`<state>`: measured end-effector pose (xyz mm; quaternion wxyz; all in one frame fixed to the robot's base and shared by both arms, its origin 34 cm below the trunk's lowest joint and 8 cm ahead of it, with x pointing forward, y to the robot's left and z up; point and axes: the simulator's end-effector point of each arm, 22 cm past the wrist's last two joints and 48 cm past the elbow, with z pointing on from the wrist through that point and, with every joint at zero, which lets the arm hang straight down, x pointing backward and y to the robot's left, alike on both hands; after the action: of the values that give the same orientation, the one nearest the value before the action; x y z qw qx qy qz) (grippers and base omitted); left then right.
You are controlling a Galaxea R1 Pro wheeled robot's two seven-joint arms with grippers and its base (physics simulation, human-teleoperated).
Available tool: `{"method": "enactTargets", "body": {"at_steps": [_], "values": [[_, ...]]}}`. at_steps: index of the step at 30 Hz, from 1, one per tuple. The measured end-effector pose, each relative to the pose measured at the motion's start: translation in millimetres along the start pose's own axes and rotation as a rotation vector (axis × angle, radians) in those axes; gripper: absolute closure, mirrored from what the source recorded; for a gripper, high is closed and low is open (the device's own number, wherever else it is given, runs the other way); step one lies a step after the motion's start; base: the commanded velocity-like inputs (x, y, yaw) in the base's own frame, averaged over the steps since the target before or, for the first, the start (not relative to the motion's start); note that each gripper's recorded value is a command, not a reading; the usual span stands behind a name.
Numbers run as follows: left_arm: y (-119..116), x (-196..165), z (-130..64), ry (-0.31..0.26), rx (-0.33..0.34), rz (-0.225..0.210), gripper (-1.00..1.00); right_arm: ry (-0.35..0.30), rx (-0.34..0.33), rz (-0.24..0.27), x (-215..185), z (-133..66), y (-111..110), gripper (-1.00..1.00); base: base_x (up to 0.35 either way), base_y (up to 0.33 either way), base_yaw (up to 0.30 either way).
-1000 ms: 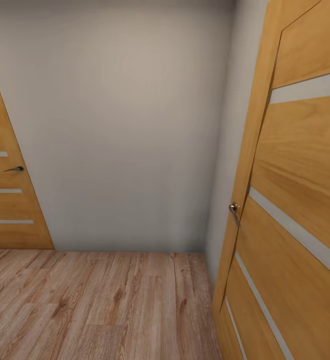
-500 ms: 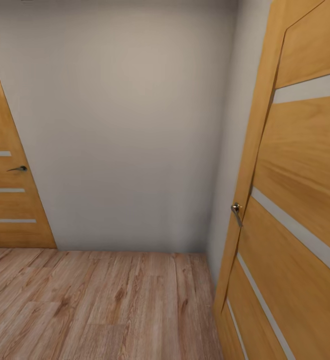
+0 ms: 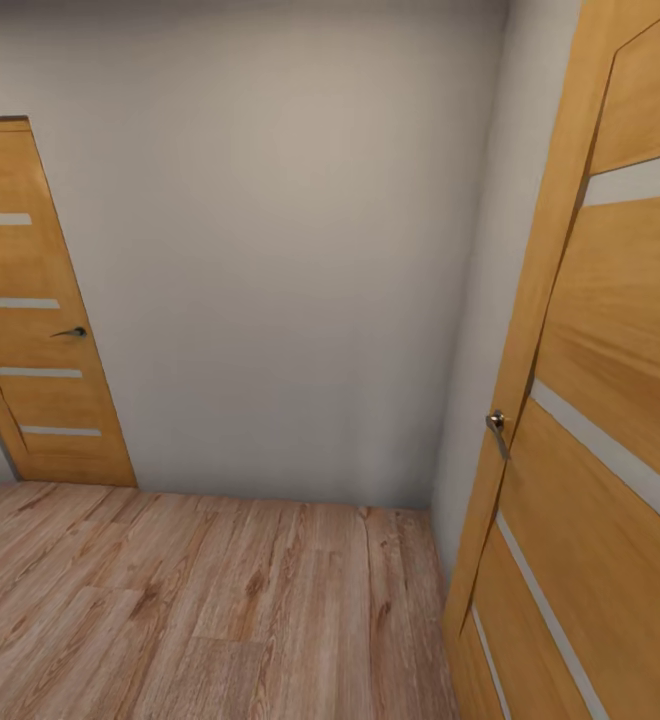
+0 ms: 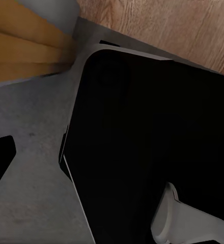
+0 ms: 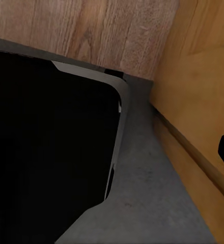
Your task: Move the two storage containers from the living room to the garage. In the garage, place one container on the floor and stack the other container on top of it (either order is fine).
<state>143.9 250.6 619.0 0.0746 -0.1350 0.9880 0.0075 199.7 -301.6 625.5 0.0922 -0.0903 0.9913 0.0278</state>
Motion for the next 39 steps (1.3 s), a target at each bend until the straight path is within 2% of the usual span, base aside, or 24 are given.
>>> {"method": "enactTargets", "body": {"at_steps": [12, 31, 39], "values": [[0.4, 0.4, 0.0, 0.001, 0.0, 0.001, -1.0, 0.0, -0.001, -0.002, 0.1, 0.0, 0.4, -1.0, 0.121, 0.0, 0.001], [0.3, 0.4, 0.0, 0.001, 0.0, 0.001, -1.0, 0.001, 0.0, 0.001, 0.3, 0.1, 0.9, -1.0, 0.007, 0.0, 0.0], [1.1, 0.6, -0.1, 0.002, -0.001, 0.001, -1.0, 0.001, 0.001, 0.001, 0.3, -0.1, 0.2, -1.0, 0.258, 0.0, 0.0]]}}
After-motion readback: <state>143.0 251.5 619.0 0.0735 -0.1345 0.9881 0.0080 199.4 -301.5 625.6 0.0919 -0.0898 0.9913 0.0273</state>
